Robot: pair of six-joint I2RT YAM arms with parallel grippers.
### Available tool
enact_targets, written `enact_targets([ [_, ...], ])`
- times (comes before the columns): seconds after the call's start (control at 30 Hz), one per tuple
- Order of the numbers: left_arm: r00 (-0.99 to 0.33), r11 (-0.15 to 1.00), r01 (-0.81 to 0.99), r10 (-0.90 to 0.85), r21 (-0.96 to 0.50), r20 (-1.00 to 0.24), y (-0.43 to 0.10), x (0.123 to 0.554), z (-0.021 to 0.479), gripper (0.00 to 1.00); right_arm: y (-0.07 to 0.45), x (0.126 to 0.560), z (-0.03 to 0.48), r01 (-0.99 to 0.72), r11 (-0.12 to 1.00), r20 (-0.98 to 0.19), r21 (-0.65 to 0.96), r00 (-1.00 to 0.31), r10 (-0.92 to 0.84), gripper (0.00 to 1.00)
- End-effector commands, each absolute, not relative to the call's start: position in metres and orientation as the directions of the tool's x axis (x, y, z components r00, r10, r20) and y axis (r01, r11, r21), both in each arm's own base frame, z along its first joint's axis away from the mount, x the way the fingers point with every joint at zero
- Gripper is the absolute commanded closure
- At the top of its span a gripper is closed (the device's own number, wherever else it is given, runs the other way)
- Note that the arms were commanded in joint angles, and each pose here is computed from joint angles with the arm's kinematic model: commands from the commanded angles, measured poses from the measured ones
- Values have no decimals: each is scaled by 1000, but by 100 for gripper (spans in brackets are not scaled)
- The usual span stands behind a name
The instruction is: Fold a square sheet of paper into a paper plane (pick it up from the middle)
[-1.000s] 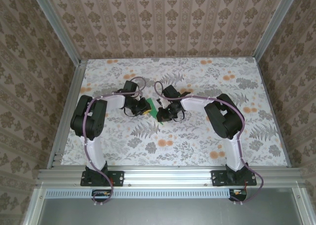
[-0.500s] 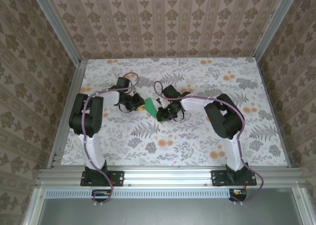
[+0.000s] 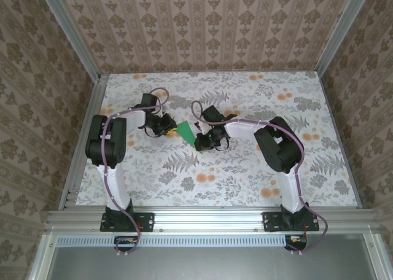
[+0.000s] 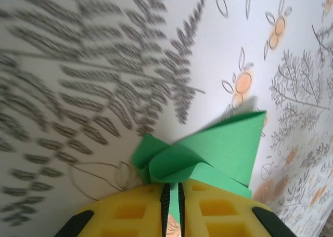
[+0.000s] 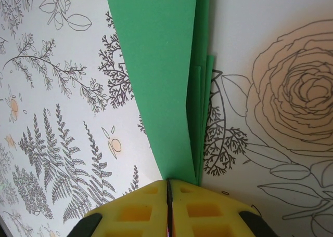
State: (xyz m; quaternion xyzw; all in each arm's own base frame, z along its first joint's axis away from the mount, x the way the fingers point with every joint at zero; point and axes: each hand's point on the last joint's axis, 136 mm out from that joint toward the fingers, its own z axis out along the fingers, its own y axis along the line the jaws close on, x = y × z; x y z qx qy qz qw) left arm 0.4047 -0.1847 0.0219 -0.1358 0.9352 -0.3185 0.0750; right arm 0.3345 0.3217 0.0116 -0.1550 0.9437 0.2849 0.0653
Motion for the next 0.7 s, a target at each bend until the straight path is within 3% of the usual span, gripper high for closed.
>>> enact_targets([
  [0.0,-925,827,-224,-346,-516,-153,-144,432,6,82,262,291,-52,-232,917,34,326,-966,-257,90],
  [0.43,-924,856,-223,-338,-467,-179,-131,451,7,82,258,292,-52,-233,923,19,307,-968,-250,90],
  [0.67,-902,863,-200,-348,-465,-258,-122,460,46,80,272,304,-30,-250,902,-53,352,-967,-247,88],
])
